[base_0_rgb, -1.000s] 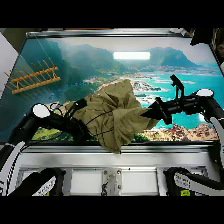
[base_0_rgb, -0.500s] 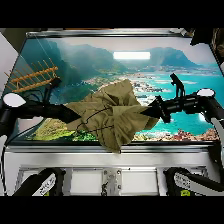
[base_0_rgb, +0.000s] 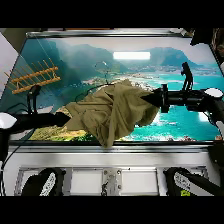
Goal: Fold the clothes and pants, and hang the long-sleeved shirts on hangers.
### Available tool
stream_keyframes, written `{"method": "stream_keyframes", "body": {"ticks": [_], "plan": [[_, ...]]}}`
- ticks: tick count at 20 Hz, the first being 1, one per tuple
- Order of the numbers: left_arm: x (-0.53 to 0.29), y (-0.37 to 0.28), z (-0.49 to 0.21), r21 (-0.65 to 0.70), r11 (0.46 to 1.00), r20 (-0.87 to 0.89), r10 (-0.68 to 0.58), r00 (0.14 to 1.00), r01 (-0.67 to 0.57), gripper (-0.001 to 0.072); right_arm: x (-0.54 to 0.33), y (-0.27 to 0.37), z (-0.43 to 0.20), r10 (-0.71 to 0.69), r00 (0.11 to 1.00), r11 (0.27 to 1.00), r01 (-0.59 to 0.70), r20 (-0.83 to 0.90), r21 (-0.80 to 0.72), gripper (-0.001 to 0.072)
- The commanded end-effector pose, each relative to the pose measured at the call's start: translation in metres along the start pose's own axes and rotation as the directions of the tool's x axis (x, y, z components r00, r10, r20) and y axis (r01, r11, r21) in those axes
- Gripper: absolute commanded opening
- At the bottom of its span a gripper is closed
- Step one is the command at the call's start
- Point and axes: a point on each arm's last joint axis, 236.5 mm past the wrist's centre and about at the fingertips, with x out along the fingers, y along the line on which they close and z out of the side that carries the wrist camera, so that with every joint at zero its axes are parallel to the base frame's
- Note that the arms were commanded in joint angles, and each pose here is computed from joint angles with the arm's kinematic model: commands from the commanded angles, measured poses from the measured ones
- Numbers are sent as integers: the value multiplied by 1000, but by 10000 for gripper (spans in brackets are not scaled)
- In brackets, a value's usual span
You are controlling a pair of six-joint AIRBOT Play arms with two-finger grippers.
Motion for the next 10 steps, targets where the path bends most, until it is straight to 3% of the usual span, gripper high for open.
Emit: {"method": "stream_keyframes", "body": {"ticks": [1,5,10], "plan": [[27,16,-39,-183,983,-21,11,1000,-14,458,-4,-22,16,-115,992,993,116,49,-11,7],[70,19,-55,-248,969,-66,-4,998,-13,457,-4,-23,17,-122,991,992,123,52,-10,7],[125,3,-29,-156,987,-51,34,998,-41,456,-4,-23,17,-122,991,992,123,52,-10,7]]}}
